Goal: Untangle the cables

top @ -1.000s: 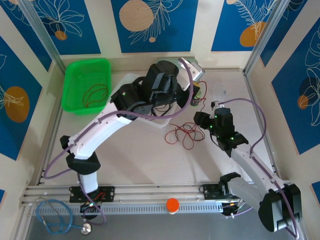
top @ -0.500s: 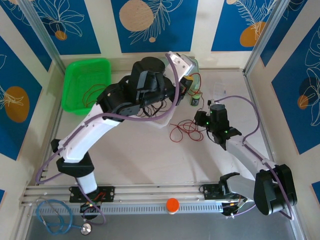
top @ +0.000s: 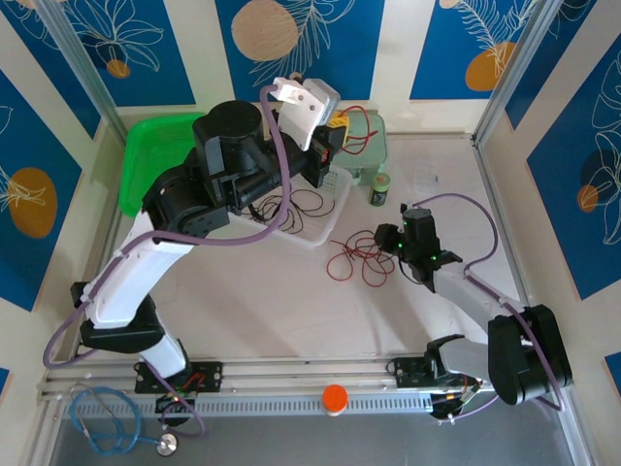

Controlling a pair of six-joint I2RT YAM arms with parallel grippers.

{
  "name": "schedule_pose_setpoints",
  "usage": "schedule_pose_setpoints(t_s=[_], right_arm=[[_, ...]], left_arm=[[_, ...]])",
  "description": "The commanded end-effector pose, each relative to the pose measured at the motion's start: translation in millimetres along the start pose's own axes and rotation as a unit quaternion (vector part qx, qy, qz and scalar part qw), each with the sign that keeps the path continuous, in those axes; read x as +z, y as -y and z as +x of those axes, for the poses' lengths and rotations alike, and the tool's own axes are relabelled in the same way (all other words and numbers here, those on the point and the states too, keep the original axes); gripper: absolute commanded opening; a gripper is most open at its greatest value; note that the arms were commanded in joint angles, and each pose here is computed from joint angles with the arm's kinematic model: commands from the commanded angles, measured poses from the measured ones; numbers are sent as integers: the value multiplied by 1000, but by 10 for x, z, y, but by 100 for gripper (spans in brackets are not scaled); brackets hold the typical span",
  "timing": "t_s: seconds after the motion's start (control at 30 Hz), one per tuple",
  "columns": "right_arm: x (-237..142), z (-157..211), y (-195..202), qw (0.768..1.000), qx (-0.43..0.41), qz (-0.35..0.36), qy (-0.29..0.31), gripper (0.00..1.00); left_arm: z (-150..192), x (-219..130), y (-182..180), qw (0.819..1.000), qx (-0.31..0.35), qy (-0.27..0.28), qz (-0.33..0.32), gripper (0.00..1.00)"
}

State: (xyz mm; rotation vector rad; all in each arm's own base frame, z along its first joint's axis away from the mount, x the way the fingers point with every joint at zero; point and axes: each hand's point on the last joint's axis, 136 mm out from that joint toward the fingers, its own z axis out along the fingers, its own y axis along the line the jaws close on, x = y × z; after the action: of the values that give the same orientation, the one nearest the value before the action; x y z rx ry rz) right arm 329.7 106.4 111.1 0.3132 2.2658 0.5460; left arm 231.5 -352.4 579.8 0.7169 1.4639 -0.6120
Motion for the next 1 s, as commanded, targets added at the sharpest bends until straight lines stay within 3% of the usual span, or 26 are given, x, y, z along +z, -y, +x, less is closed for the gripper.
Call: schedule_pose_setpoints(t_s=[0.0, 0.23, 0.43, 0.57, 0.97], right_arm=[[-240, -200, -282, 998, -24, -52, 29, 42], [-1158, -461, -964, 968, -157, -168, 97, 70], [-1673, -533, -1311, 951, -195, -216, 104, 75], [-1785, -526, -1372, 955, -188, -213, 85, 76], [-1697, -187, -1254, 973, -143, -179, -13, 81]], left_arm=[[-100, -79, -86, 1000, 5, 17, -18, 0], [-16, -79, -242, 998, 13, 2, -64, 0], [88, -118, -613, 986, 34, -23, -163, 0], [281, -213, -1219, 963, 29, -61, -259, 0], [1582, -591, -3109, 899, -172, -147, -376, 0]])
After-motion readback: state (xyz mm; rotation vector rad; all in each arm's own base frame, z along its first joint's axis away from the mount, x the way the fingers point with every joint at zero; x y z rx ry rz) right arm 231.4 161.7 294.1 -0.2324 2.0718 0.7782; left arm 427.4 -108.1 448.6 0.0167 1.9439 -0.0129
